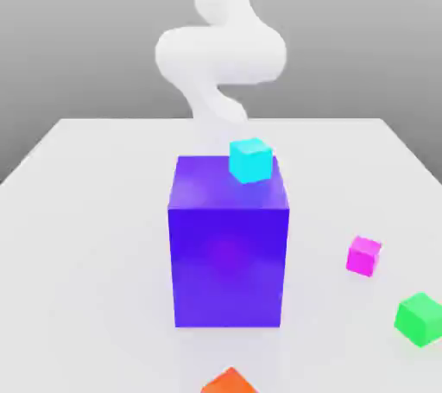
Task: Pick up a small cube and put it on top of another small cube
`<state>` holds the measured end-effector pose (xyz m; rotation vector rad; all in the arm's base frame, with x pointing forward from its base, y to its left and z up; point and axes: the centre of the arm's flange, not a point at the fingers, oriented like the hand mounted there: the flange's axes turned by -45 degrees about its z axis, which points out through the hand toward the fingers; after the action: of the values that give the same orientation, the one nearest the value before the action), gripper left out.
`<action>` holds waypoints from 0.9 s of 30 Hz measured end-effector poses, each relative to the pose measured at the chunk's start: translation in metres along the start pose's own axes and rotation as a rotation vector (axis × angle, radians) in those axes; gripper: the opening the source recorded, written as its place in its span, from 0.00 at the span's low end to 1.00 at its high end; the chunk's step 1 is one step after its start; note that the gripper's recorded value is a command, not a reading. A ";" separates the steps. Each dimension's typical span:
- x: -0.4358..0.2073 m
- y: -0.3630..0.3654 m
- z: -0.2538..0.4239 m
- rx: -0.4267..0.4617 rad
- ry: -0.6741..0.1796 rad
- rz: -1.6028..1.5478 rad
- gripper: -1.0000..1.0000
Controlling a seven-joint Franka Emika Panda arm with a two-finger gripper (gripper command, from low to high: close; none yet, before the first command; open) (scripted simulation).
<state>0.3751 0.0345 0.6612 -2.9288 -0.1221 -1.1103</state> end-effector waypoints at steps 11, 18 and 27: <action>-0.167 -0.176 0.214 0.193 -0.368 -0.465 0.50; -0.367 -0.250 0.261 0.336 -0.613 -0.833 0.50; -0.444 -0.251 0.310 0.358 -0.660 -0.883 0.00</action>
<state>0.2303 0.2646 0.1296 -2.7480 -1.5173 0.0000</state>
